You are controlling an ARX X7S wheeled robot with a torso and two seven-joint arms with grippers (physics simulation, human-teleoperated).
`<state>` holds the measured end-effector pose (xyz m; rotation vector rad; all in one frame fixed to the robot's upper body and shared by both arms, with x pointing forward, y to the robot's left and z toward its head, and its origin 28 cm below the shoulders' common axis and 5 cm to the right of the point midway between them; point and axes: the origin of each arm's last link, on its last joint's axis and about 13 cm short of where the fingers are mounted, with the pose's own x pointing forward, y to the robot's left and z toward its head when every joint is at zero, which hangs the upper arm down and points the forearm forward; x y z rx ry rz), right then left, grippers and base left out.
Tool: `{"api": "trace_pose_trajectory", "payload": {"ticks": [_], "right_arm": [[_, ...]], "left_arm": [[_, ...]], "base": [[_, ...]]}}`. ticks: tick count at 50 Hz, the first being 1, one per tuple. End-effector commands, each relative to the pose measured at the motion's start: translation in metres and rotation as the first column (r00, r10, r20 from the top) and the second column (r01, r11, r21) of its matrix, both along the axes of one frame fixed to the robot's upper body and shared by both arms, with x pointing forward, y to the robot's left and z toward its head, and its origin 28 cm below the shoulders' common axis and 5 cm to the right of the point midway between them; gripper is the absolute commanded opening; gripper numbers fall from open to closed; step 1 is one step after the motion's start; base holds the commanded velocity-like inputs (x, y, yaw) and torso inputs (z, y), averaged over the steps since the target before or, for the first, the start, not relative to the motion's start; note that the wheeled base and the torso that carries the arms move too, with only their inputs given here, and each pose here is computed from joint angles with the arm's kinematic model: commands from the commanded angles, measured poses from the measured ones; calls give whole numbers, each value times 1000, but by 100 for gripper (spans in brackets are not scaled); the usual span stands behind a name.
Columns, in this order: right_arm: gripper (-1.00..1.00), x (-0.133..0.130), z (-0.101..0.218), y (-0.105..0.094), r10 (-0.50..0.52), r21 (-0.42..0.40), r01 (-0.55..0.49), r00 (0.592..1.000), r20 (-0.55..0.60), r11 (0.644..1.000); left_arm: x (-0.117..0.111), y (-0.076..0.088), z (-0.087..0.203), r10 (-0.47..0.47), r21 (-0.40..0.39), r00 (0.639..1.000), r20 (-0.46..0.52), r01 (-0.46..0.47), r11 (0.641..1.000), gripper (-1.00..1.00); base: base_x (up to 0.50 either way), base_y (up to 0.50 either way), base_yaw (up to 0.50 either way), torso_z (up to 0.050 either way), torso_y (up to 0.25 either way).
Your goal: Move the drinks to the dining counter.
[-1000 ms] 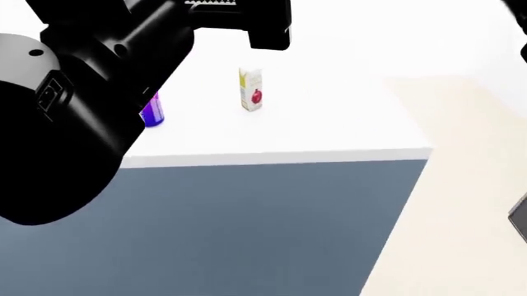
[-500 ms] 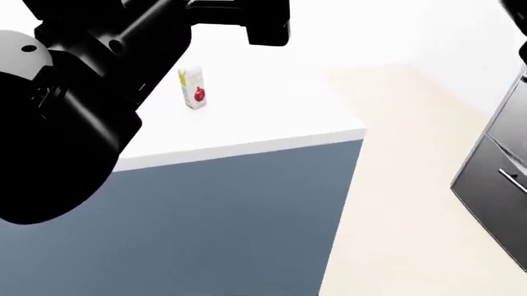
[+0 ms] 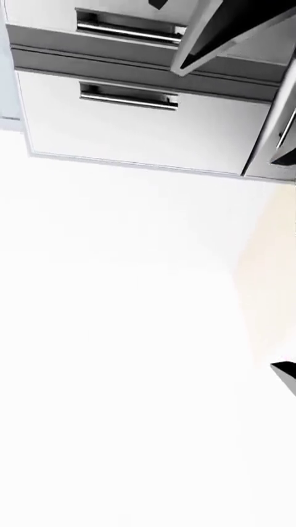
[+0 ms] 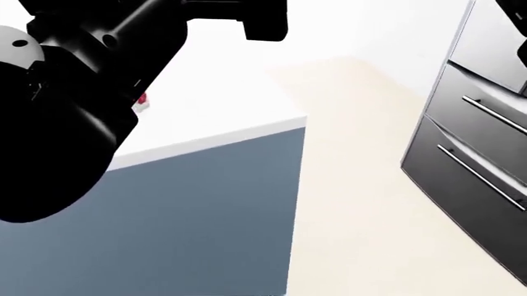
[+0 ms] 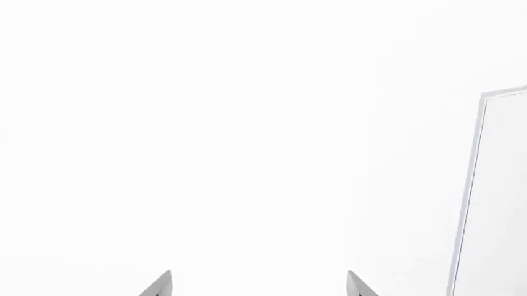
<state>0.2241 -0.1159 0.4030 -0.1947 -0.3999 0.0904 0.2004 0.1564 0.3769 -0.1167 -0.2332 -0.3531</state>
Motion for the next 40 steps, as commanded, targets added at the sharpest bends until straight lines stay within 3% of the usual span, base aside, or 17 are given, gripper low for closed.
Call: {"api": "trace_pose_trajectory", "payload": {"ticks": [1,40], "right_arm": [[100,-1,0,0,1,-1,-1,1000,0,1000],[100,0,0,0,-1,1,1,1000,-5,1000]], "left_arm": [[-1,0,0,0,-1,1000,2,0,1000,100],[-1,0,2,-3,-6,1000,3,3,1000,100]], "base": [[-26,-69,-500,0,0],[-34,-65,-500,0,0]]}}
